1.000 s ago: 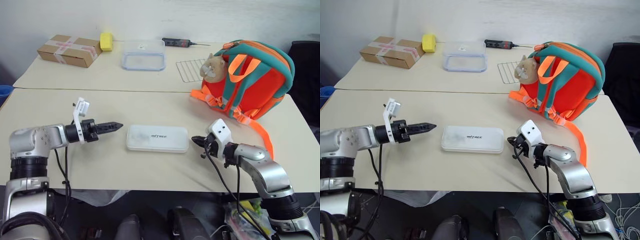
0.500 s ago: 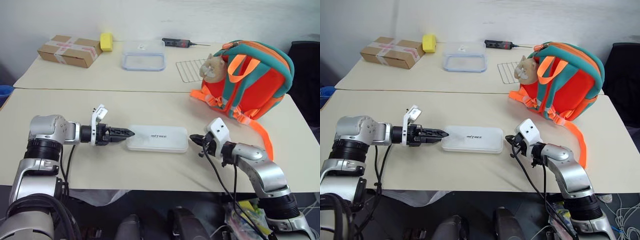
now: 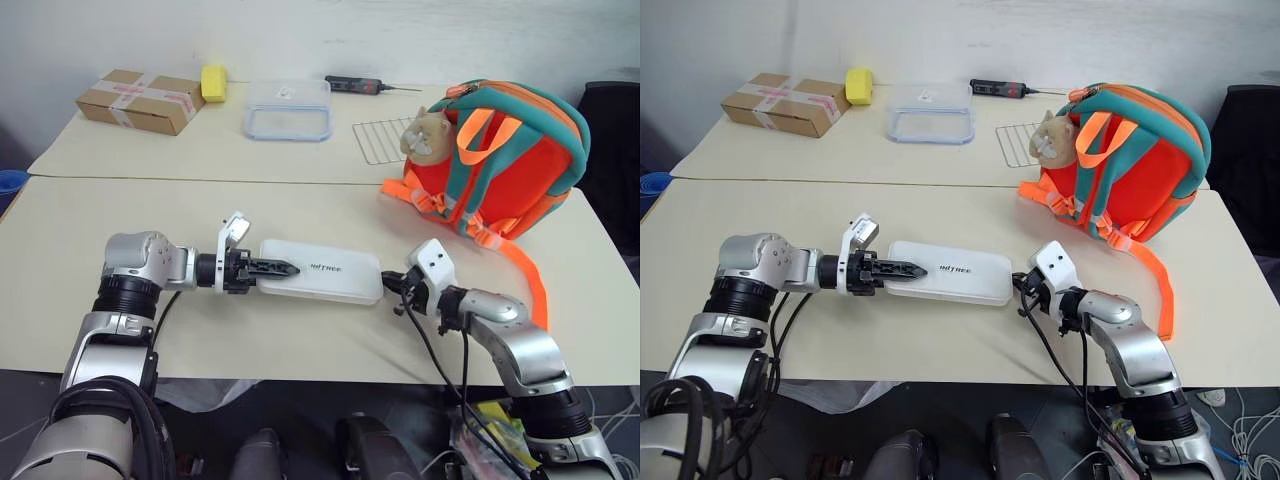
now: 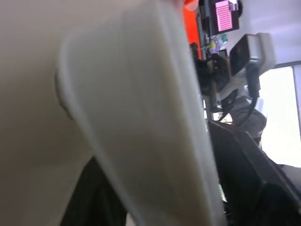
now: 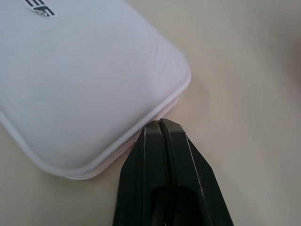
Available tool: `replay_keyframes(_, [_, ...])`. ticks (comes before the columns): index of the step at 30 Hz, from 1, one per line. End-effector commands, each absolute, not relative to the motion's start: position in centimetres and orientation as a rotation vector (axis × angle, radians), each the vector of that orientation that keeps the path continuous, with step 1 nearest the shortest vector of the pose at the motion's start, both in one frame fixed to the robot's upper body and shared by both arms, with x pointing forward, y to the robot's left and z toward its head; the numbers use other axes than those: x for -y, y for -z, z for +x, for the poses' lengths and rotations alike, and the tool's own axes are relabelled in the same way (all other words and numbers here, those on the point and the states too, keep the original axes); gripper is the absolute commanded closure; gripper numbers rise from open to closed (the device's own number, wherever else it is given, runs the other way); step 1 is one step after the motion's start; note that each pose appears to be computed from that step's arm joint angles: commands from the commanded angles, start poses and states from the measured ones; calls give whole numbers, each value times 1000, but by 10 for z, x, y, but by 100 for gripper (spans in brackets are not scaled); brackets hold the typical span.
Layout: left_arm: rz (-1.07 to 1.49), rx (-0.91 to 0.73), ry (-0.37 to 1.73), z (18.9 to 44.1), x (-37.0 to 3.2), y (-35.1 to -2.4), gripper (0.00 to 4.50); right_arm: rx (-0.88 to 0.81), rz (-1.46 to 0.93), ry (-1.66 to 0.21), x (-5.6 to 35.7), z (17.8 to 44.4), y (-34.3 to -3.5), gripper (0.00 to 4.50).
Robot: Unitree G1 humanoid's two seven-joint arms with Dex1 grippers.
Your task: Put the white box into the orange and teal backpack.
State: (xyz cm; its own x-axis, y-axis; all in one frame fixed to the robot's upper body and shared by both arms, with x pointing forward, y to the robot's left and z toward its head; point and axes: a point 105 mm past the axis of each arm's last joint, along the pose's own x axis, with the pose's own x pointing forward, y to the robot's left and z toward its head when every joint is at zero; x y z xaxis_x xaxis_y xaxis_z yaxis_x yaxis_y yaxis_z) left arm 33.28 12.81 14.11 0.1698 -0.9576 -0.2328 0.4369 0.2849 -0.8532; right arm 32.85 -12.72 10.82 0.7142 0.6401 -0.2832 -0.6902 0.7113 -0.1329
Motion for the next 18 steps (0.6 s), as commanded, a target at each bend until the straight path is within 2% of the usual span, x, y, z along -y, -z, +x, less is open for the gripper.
replay_keyframes(1, [-736,-822,1209,331,-126,-166,317,-174,-240,-754,123,326,-117,450])
replay_keyframes(7, [-781,-753,1329,315,-127,-193,317,-163,-201,-686,146,318,-128,450])
replay_keyframes(10, [-736,-676,1317,312,-130,-204,317,-144,-89,-554,183,305,-145,397])
replay_keyframes(13, [-723,-570,1303,310,-136,-219,317,-116,-6,-435,217,293,-164,281])
replay_keyframes(14, [-715,-536,1298,308,-138,-222,317,-95,41,-382,229,294,-172,263])
replay_keyframes(18, [-671,-403,1268,299,-148,-237,317,-17,126,-287,252,307,-199,133])
